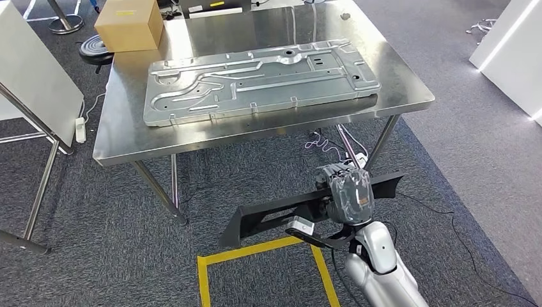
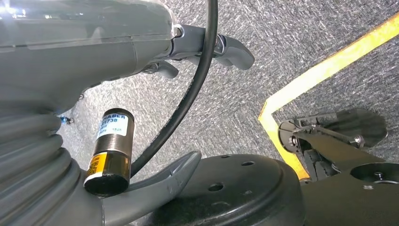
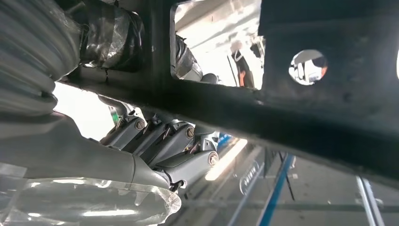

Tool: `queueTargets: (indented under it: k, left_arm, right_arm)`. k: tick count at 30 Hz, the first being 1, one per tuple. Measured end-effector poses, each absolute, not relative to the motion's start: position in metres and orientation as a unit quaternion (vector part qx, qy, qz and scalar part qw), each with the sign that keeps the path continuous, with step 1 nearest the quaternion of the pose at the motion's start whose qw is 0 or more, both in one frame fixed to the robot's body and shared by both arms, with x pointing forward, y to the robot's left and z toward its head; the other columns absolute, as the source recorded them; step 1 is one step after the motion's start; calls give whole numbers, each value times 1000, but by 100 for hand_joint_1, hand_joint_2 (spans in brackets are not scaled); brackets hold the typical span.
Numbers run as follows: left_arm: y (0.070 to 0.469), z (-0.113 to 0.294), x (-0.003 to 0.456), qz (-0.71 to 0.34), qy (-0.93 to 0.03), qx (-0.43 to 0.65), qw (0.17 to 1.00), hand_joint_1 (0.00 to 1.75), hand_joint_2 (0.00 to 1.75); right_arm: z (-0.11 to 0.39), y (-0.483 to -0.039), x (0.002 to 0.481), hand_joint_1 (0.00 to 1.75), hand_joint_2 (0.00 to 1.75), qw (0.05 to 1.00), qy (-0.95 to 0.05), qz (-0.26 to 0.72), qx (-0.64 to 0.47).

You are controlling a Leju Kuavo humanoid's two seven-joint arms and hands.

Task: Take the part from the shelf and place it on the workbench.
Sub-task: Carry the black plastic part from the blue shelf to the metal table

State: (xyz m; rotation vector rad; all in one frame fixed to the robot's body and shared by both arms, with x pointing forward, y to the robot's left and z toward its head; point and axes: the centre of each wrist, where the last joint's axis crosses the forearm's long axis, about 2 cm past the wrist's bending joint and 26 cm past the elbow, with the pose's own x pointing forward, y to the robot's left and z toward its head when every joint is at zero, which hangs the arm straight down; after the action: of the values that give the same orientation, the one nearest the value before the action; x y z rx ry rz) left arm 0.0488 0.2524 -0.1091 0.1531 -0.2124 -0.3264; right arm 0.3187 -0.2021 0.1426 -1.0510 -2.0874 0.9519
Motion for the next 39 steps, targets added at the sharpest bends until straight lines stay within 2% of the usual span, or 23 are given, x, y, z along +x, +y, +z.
queueTargets:
  k: [11, 39]
  left_arm:
    - [251, -109, 50, -166, -109, 73, 977, 0, 175]
    - [251, -108, 53, -168, -114, 73, 976, 0, 175]
  right_arm:
    - [153, -213, 330, 175, 175, 286, -783, 369, -411]
    - [139, -203, 329, 175, 175, 291, -776, 382, -408]
